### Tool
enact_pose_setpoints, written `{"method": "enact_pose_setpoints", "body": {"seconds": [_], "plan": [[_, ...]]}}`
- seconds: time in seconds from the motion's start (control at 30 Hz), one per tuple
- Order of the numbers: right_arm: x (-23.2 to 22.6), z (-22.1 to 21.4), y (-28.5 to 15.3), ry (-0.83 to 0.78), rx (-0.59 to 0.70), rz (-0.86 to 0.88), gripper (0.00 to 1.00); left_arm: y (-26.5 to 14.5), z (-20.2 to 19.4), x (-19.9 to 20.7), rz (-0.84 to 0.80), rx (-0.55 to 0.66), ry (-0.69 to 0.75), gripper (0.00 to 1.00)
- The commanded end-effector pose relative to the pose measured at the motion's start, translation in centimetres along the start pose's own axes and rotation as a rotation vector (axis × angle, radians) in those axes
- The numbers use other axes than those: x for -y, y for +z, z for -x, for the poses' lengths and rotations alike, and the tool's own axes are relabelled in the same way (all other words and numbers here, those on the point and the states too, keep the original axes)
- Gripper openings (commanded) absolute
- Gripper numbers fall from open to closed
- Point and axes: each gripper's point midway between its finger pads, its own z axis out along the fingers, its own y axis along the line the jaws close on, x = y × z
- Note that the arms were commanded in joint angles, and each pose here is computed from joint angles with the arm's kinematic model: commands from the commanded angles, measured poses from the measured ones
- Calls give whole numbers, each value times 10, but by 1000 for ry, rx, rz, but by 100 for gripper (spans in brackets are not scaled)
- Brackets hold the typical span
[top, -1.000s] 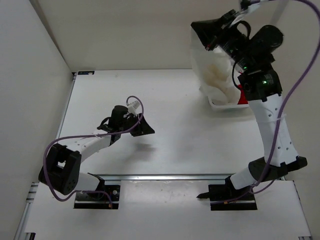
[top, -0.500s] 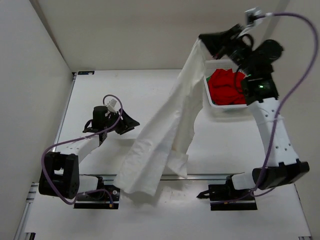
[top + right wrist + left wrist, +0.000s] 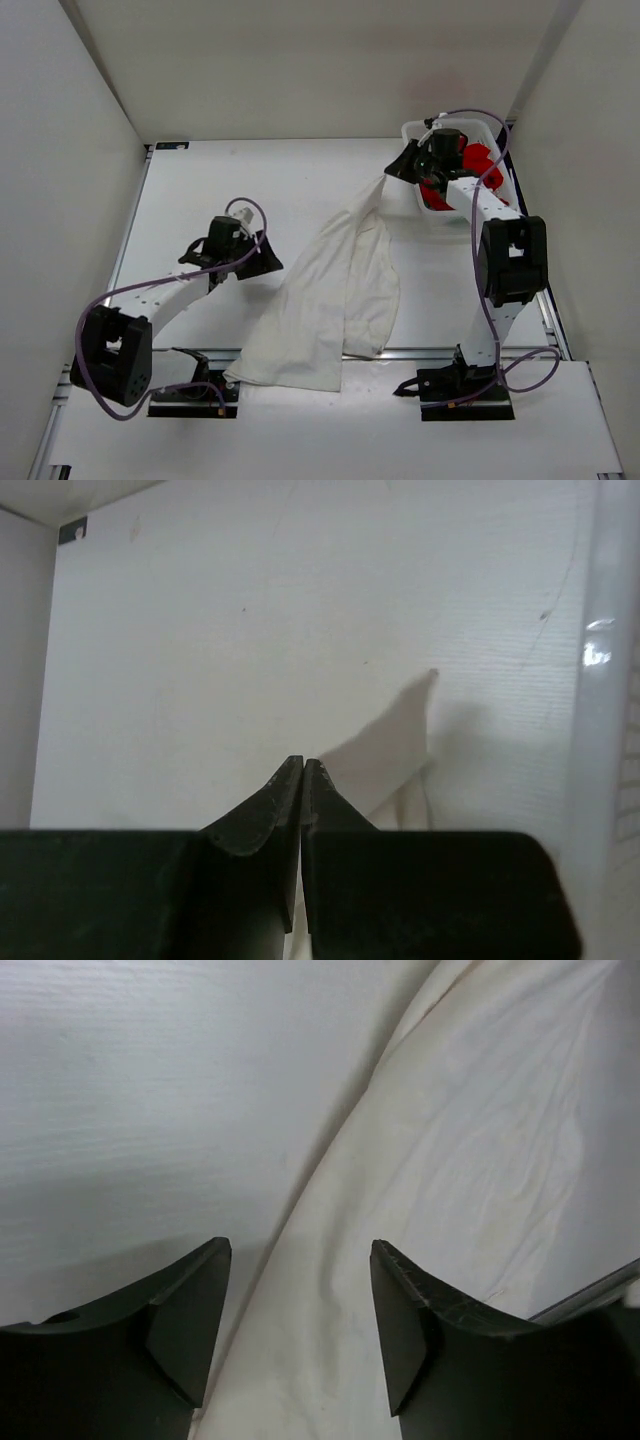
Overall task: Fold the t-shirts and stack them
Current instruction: Move the tshirt to the center of the board, then flatten out the tshirt
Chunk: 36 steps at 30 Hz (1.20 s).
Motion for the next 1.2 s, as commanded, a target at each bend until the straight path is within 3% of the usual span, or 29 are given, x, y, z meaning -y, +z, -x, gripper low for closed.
{"method": "enact_pose_setpoints", "body": {"seconds": [0.0,0.07,0.13,0.17,0.23,0.27,0.3,0.47,0.67,0.7,0.83,0.87,0.9,0.97,1.03,1.1,1.17], "plan": [[-25,62,-19,-68,171,37,0,0,-25,-10,147,-83,193,71],[-18,52,-19,-51,153,36,0,7,-55,-13,175,-199,251,71],[-16,55,-25,-32,171,41,0,13,-81,-10,137,-298,261,60],[-16,56,-30,-40,180,38,0,18,-92,-3,97,-331,263,52],[-16,57,-37,-36,179,37,0,30,-97,5,65,-337,240,13],[-20,59,-43,-35,182,48,0,32,-91,8,64,-314,214,1],[-25,60,-48,-42,187,50,0,39,-77,11,64,-272,206,0],[-54,42,-85,-78,143,21,0,46,45,25,53,-17,59,0],[-86,-11,-138,-139,25,25,0,76,143,22,80,84,-10,0],[-87,-16,-145,-134,13,20,0,88,142,18,79,54,-31,0],[-76,-50,-183,-40,-29,60,0,127,190,31,103,-22,27,16],[-72,-59,-191,12,-39,96,0,124,222,51,106,41,86,21],[-66,-71,-191,39,-54,108,0,135,209,30,182,-26,80,25],[-41,-71,-186,84,-13,62,0,133,222,35,192,-20,101,39],[-18,-85,-168,142,-74,40,0,126,221,36,193,9,102,50],[10,-98,-144,212,-129,6,0,120,192,20,223,-8,79,65],[25,-110,-130,247,-146,-19,0,97,185,31,208,52,101,67]]}}
